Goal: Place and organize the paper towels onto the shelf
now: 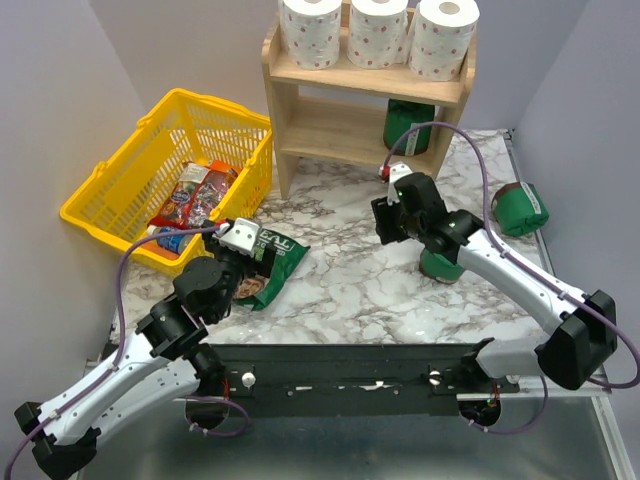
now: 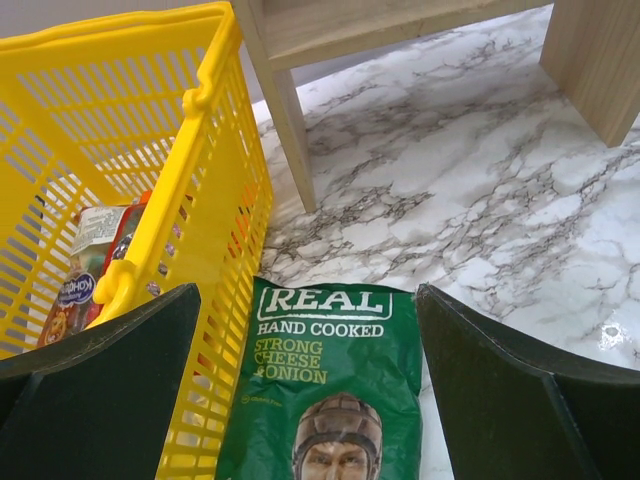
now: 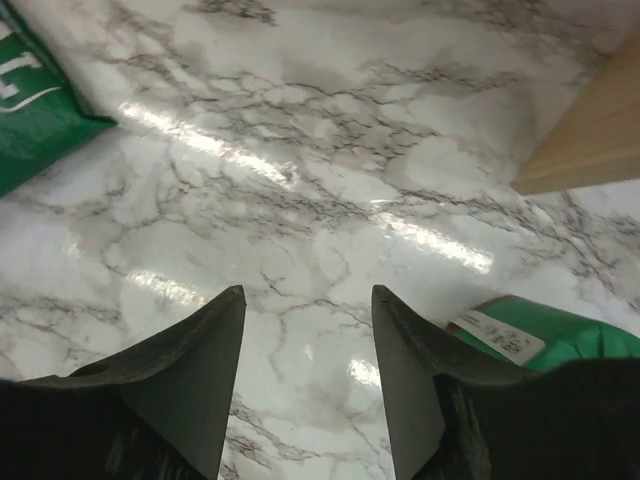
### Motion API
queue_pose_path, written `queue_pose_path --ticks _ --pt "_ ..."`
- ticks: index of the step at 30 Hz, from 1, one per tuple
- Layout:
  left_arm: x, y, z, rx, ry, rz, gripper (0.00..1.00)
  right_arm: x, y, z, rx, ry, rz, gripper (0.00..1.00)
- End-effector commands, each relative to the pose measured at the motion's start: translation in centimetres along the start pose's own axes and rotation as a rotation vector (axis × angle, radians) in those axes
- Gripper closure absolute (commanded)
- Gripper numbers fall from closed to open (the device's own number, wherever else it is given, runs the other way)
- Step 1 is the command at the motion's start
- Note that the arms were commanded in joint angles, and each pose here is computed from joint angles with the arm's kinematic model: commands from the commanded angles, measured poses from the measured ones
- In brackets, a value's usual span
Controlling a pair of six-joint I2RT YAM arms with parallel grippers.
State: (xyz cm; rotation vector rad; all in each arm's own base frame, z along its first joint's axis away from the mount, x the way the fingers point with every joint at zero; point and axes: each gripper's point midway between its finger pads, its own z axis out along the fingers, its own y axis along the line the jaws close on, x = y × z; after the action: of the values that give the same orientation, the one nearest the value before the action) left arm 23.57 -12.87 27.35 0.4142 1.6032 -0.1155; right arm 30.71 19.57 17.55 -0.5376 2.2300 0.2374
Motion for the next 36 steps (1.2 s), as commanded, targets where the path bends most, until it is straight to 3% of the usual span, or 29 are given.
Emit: queue_pose_path --ticks 1,7,19,36 --pt "-1.0 0.9 -0.5 -0.034 -0.029 -0.029 0.01 -0.5 -4.9 -2.0 0.317 0.031 0.104 0.33" --pt "-1.2 0.7 -0.6 -0.019 -0.035 -0.034 0.01 3.7 -7.5 -2.8 0.45 0.099 0.165 0.17" --pt "-1.1 0.7 -0.6 -0.02 -0.032 -0.035 0.01 4.9 -10.7 -3.1 0.521 0.082 0.227 0.04" --pt "-0.8 0.5 -0.3 -0.016 -0.019 -0.025 0.01 9.9 -10.9 0.0 0.523 0.201 0.319 0.02"
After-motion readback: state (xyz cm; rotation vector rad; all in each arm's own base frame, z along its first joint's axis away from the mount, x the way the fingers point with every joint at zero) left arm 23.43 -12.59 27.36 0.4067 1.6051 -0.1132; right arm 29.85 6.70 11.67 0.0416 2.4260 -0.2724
